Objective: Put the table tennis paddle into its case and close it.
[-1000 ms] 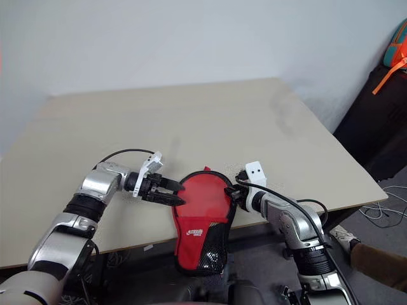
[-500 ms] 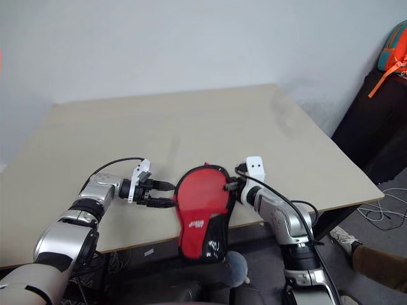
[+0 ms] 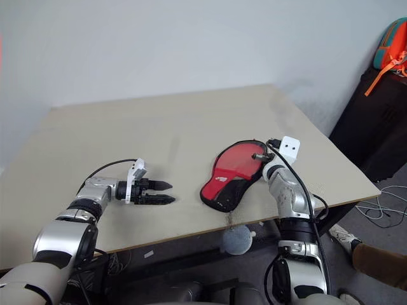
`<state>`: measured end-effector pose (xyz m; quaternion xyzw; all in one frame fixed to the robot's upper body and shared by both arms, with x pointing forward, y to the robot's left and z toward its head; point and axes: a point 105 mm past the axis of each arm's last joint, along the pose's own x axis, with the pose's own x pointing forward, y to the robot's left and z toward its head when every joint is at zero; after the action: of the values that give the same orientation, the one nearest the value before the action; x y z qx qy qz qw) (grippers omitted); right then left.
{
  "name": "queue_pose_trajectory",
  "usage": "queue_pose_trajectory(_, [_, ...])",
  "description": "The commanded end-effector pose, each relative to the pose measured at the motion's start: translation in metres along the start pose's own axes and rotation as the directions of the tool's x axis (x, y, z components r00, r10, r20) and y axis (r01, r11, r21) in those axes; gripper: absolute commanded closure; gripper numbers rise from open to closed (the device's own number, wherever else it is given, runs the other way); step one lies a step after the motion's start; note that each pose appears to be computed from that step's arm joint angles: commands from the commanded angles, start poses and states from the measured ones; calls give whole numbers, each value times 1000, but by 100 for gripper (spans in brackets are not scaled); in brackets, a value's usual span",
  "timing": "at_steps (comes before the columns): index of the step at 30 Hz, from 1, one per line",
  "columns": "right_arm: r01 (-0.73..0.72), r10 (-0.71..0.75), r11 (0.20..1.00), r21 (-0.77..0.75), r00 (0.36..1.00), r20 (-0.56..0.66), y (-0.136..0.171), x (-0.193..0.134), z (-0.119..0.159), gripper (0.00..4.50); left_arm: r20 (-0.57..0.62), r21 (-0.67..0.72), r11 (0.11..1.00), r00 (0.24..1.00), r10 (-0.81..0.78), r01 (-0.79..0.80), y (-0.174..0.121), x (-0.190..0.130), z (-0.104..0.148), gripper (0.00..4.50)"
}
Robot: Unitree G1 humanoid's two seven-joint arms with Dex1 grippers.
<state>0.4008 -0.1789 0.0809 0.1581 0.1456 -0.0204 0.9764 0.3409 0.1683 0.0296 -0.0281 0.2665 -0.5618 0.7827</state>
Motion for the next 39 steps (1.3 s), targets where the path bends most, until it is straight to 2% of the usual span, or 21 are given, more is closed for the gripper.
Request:
queue_pose_trajectory(1, [12, -14, 1000, 16, 992, 126, 4, 1, 34, 445, -67, -57, 991, 991, 118, -122, 12, -16, -17, 30])
queue_pose_trajectory(7, [61, -71, 997, 57, 979, 190, 0, 4, 55, 445, -53, -55, 996, 997, 64, -67, 8, -7, -6, 30])
queue_pose_trajectory(9, [16, -20, 999, 46, 994, 105, 8, 10, 40, 445, -53, -53, 997, 997, 60, -63, 8, -7, -4, 30])
queue_pose_trajectory(12, [-56, 56, 998, -7, 997, -62, 18, 13, 1, 445, -57, -39, 998, 997, 56, -58, 7, -7, -3, 30])
queue_pose_trajectory(16, [-81, 81, 997, 3, 988, -129, 21, 8, -20, 344, -47, -28, 998, 997, 59, -61, 8, -9, 2, 30])
queue_pose_trajectory(21, [-109, 105, 991, -79, 993, -57, 25, 1, -8, 169, -34, 6, 998, 997, 69, -69, 10, -12, 9, 30])
queue_pose_trajectory(22, [-147, 150, 980, -136, 988, 17, 31, -5, 5, 131, -11, 41, 996, 997, 75, -74, 11, -14, 17, 30])
queue_pose_trajectory(25, [-235, 277, 935, -264, 952, 133, 47, -23, 25, 131, 52, 116, 992, 998, 45, -51, 8, -19, 36, 30])
queue_pose_trajectory(27, [-349, 395, 892, -288, 911, 120, 56, -41, 25, 131, 108, 201, 978, 992, -69, 46, -5, -11, 62, 30])
queue_pose_trajectory(29, [-455, 502, 840, -295, 858, 108, 66, -59, 24, 131, 120, 260, 960, 983, -141, 106, -16, -3, 74, 30])
queue_pose_trajectory(31, [-526, 575, 791, -311, 814, 86, 72, -75, 20, 131, 130, 296, 945, 975, -183, 138, -24, 3, 80, 30])
queue_pose_trajectory(35, [-582, 630, 732, -356, 777, 25, 73, -92, 8, 131, 140, 328, 930, 966, -219, 163, -35, 10, 86, 30])
queue_pose_trajectory(39, [-657, 677, 675, -334, 733, -74, 71, -109, -12, 131, 50, 366, 906, 967, -250, 215, -49, 18, 70, 30])
